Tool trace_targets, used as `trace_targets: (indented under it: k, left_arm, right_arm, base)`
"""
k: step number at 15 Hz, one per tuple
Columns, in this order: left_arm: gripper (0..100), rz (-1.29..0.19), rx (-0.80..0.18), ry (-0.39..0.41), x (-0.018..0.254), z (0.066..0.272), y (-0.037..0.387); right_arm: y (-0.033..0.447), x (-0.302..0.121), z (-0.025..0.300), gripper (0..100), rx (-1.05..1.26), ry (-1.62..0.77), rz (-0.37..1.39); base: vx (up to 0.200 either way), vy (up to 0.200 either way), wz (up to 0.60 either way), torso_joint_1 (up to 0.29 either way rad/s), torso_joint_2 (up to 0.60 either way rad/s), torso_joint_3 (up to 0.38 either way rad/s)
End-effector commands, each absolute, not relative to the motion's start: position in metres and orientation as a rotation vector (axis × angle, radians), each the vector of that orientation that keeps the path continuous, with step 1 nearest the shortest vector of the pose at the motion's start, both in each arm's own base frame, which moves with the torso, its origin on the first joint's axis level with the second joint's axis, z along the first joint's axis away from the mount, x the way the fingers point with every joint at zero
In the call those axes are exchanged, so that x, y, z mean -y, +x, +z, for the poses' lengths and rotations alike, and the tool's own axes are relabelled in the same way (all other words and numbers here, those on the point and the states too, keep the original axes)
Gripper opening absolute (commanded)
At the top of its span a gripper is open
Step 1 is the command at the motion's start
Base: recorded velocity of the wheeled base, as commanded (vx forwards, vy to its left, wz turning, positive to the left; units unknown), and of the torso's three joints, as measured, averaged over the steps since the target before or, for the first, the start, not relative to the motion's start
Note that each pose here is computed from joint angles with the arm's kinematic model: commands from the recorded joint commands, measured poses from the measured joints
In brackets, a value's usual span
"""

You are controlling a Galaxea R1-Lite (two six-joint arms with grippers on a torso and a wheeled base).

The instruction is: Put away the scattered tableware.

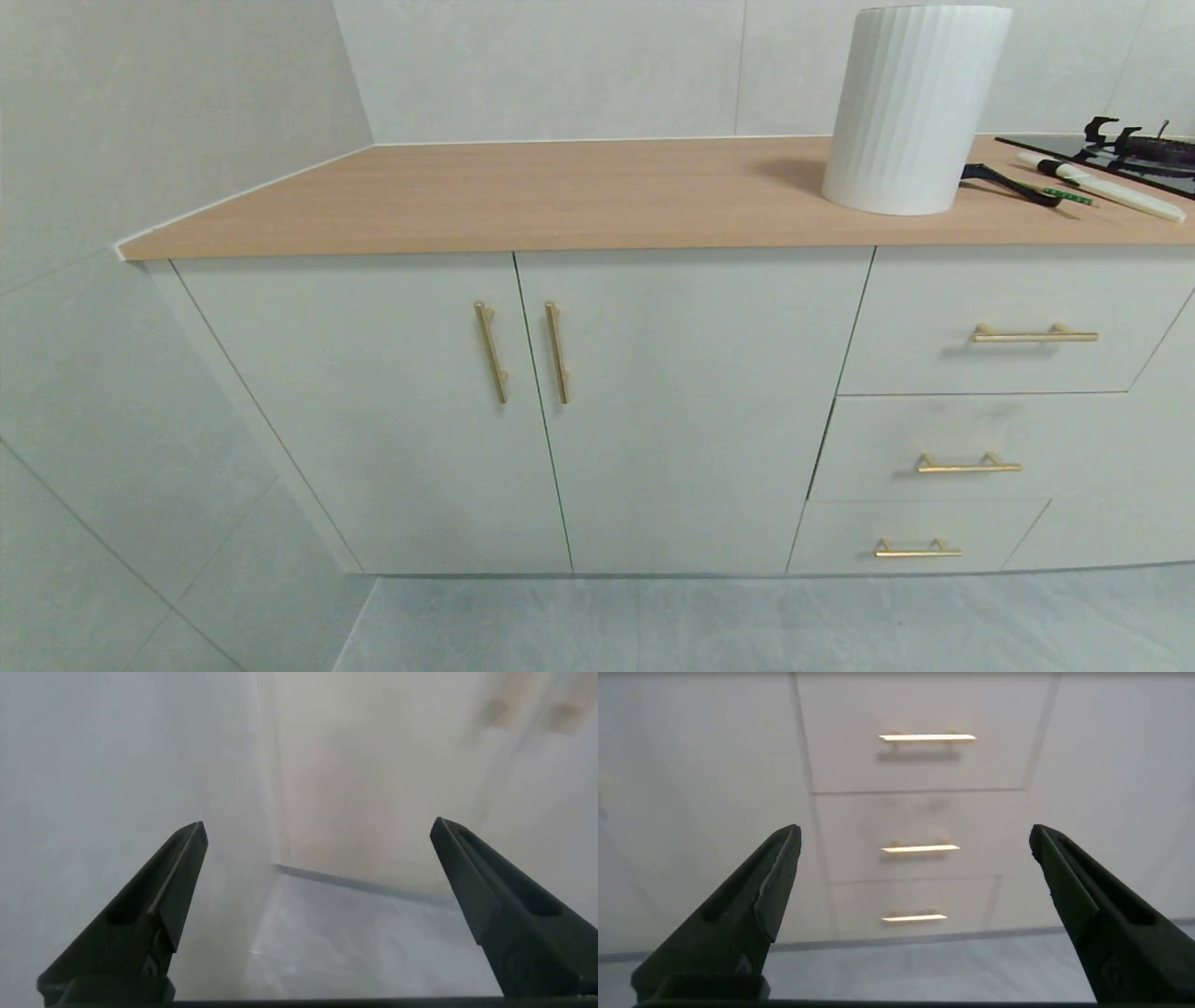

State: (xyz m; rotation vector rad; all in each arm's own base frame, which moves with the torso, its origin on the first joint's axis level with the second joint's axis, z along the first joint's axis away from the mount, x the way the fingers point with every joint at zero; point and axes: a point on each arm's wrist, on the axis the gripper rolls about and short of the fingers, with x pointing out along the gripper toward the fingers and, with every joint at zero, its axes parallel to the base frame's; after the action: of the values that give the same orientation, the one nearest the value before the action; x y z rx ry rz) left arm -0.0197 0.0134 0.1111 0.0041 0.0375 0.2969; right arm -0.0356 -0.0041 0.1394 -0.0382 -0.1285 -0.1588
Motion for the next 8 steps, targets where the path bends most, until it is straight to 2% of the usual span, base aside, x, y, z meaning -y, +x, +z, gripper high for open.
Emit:
trace_targets:
  k: [1, 2, 3, 8]
  left_arm:
    - [100, 0.402, -0.035, 0.009, -0.012, 0.083, -0.017]
    - [100, 0.472, -0.013, 0.002, -0.011, 0.081, -0.021]
    - [100, 0.454, 0.027, 0.007, -0.01, 0.079, -0.025]
    - [100, 0.315, 0.026, 0.005, -0.007, 0.079, -0.024]
  right_arm:
    - [-0.041, 0.004, 0.123, 100, 0.166, -0.035, -0.205]
    - [-0.034, 0.005, 0.108, 100, 0.124, -0.037, -0.23]
    - [-0.028, 0.005, 0.096, 100, 0.121, -0.037, -0.238]
    - [-0.023, 0.003, 0.081, 100, 0.044, -0.036, -0.154]
  base:
    - [0.0, 0.0, 0.0, 0.0, 0.0, 0.0]
    - [0.0, 0.0, 0.0, 0.0, 0.0, 0.0]
    - [0.0, 0.0, 0.0, 0.0, 0.0, 0.0]
    - [0.0, 0.0, 0.0, 0.0, 0.0, 0.0]
